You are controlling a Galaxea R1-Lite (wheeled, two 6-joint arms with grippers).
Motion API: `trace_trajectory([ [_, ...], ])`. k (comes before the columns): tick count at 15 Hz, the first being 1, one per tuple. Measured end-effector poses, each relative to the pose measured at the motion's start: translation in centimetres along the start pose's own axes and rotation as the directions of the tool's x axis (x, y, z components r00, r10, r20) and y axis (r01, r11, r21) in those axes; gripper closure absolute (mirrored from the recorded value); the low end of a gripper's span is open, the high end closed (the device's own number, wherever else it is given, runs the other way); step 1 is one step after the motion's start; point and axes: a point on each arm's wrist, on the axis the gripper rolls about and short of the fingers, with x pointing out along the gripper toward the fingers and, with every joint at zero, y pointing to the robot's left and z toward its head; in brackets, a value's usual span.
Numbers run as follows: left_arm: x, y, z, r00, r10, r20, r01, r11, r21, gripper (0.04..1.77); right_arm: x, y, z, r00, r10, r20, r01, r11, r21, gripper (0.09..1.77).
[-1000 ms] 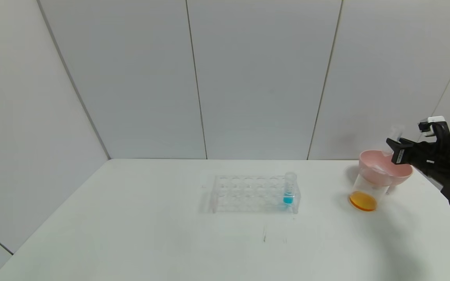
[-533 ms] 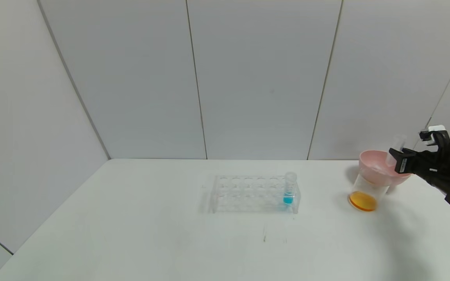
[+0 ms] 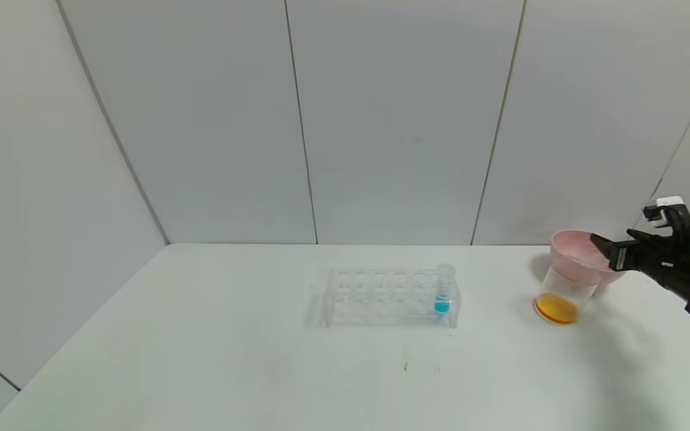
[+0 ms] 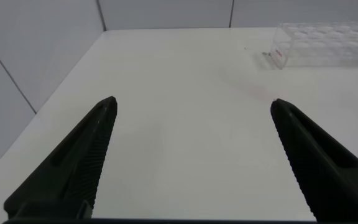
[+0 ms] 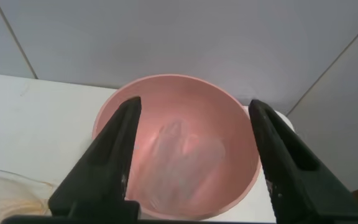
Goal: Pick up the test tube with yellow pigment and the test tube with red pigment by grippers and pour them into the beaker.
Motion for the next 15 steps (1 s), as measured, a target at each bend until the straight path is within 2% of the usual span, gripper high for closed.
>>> trace_trajectory([
  [3, 0.0, 0.0, 0.0, 1.000, 0.000, 0.000, 0.000, 1.000, 0.000, 0.05, -0.9, -0.1, 2.7, 0.998, -0.004, 0.070, 0.005, 1.000, -0.016, 0.46],
  [5, 0.0, 0.0, 0.0, 1.000, 0.000, 0.000, 0.000, 1.000, 0.000, 0.05, -2.7, -0.1, 5.8, 0.993, -0.007, 0.115, 0.010, 1.000, -0.026, 0.39],
  [7, 0.0, 0.0, 0.0, 1.000, 0.000, 0.000, 0.000, 1.000, 0.000, 0.05, -5.6, 0.4, 8.9, 0.993, -0.001, 0.116, 0.004, 1.000, -0.024, 0.34],
  [9, 0.0, 0.0, 0.0, 1.000, 0.000, 0.000, 0.000, 1.000, 0.000, 0.05, -9.9, 1.3, 12.1, 0.996, 0.012, 0.092, -0.010, 1.000, -0.013, 0.29],
  [12, 0.0, 0.0, 0.0, 1.000, 0.000, 0.000, 0.000, 1.000, 0.000, 0.05, -19.1, 3.7, 16.1, 0.997, 0.047, 0.069, -0.049, 0.999, 0.016, 0.25],
  [14, 0.0, 0.0, 0.0, 1.000, 0.000, 0.000, 0.000, 1.000, 0.000, 0.05, -26.0, 5.6, 17.4, 0.989, 0.071, 0.126, -0.075, 0.997, 0.028, 0.22],
  [15, 0.0, 0.0, 0.0, 1.000, 0.000, 0.000, 0.000, 1.000, 0.000, 0.05, -29.2, 6.4, 17.4, 0.983, 0.076, 0.167, -0.082, 0.996, 0.031, 0.22],
])
